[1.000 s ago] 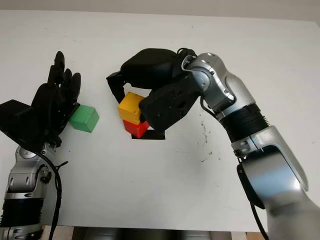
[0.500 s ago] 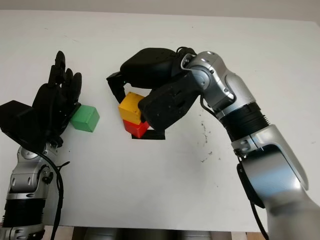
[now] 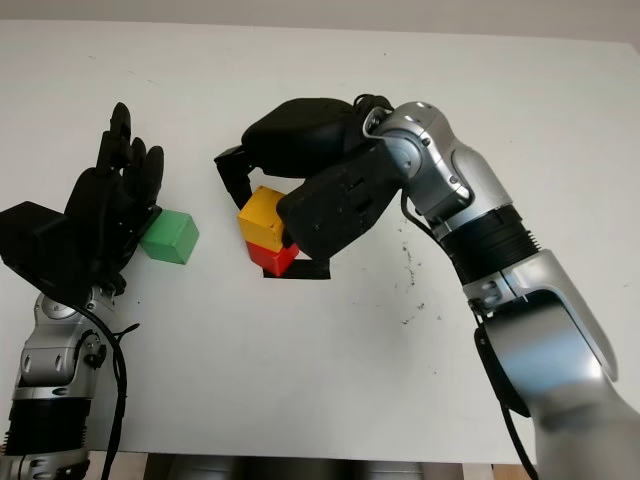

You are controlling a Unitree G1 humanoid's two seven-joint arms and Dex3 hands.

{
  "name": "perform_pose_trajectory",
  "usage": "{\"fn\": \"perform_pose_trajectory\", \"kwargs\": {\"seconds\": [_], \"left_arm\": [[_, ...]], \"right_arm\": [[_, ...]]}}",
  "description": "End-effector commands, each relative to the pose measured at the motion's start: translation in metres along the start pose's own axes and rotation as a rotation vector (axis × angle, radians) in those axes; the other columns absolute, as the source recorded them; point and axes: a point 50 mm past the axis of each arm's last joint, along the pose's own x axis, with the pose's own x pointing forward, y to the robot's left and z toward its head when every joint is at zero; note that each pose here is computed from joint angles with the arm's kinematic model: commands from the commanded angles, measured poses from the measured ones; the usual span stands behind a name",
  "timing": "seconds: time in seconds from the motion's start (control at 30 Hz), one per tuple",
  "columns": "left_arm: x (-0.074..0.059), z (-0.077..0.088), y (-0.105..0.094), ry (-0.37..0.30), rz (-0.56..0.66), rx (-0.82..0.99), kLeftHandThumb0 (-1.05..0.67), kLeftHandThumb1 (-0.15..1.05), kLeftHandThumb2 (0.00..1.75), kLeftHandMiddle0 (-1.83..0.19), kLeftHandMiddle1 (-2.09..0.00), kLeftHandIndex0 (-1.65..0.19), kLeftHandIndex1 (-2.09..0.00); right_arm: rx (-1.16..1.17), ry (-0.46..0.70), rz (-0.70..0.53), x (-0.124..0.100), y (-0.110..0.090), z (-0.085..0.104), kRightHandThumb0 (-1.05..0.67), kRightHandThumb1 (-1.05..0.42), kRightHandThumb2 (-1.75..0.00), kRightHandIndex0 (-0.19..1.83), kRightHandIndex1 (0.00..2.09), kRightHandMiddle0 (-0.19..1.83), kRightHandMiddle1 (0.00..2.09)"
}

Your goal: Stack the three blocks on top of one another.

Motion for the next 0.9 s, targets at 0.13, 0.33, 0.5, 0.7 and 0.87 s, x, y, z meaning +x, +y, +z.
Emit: {"fn": "perform_pose_trajectory", "kwargs": {"seconds": [0.13,0.33,0.5,0.7,0.87], "left_arm": [[-0.003,0.001,0.001,-0.008,0.004,-0.006,-0.72,1.05,0.46,0.19,-0.02,0.18,-0.05],[-0.003,0.001,0.001,-0.007,-0.004,0.007,-0.73,1.05,0.48,0.19,-0.03,0.18,-0.05],[-0.003,0.001,0.003,-0.008,0.002,0.000,-0.73,1.05,0.46,0.19,-0.03,0.17,-0.05],[-0.004,0.001,0.004,-0.005,-0.003,0.015,-0.73,1.05,0.47,0.19,-0.04,0.16,-0.06],[-0.004,0.003,0.006,-0.025,-0.011,0.016,-0.70,1.05,0.50,0.19,-0.01,0.19,-0.05]], "right_arm": [[-0.008,0.024,0.043,-0.005,0.005,-0.003,-0.57,-0.93,-0.05,0.07,0.02,0.16,0.80],[-0.043,0.025,0.094,-0.010,0.007,-0.001,-0.64,-0.89,-0.05,-0.18,0.00,-0.01,0.14],[-0.080,0.010,0.077,-0.014,0.010,0.000,-0.74,-0.87,-0.05,-0.19,0.00,-0.13,0.06],[-0.065,0.006,0.041,-0.020,0.010,-0.002,-0.82,-0.86,-0.05,-0.19,0.00,-0.19,0.00],[0.150,-0.051,-0.149,-0.043,-0.013,-0.006,-0.94,-0.97,-0.09,-0.19,0.00,-0.19,0.00]]}}
